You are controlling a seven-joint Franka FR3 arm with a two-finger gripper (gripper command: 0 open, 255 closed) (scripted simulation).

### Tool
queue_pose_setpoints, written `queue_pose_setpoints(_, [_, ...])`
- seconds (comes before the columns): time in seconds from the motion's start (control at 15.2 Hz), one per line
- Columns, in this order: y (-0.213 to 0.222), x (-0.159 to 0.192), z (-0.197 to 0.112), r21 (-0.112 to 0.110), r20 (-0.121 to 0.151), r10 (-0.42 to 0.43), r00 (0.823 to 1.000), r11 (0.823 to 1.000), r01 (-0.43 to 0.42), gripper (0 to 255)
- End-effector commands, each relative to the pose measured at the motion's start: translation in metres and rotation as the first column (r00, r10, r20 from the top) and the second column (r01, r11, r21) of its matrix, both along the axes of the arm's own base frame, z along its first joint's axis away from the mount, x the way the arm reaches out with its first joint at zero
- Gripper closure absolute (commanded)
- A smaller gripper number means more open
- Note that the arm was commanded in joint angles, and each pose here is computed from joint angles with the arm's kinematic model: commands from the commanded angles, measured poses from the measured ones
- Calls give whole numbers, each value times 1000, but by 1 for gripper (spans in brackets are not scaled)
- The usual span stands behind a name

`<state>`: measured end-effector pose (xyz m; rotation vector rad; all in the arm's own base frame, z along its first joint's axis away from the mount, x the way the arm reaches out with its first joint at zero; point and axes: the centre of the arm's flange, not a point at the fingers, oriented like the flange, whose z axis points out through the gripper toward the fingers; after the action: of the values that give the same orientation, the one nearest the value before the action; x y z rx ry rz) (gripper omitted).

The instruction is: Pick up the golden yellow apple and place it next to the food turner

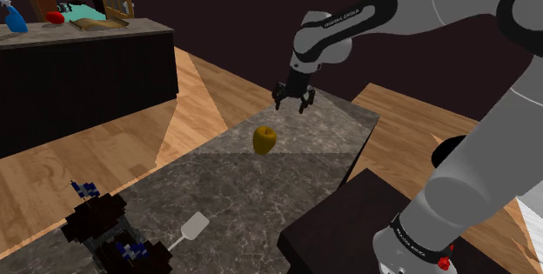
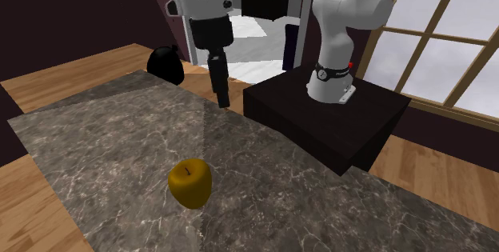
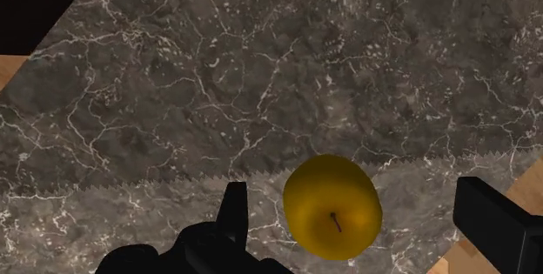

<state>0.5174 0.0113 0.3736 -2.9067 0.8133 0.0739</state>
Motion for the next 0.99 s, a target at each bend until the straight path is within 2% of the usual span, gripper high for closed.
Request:
queue_pose_setpoints(0.0, [-4,14,-21,14,-1,-59,998,998,59,0])
queue_pose_setpoints(0.33, [-19,58,-68,48,-8,-197,980,979,197,0])
queue_pose_setpoints(0.53, [-29,83,-96,68,-14,-279,960,958,279,0])
queue_pose_setpoints(0.73, [-42,107,-124,87,-23,-358,934,930,358,0])
queue_pose_setpoints(0.92, [-40,109,-136,88,-23,-362,932,928,362,0])
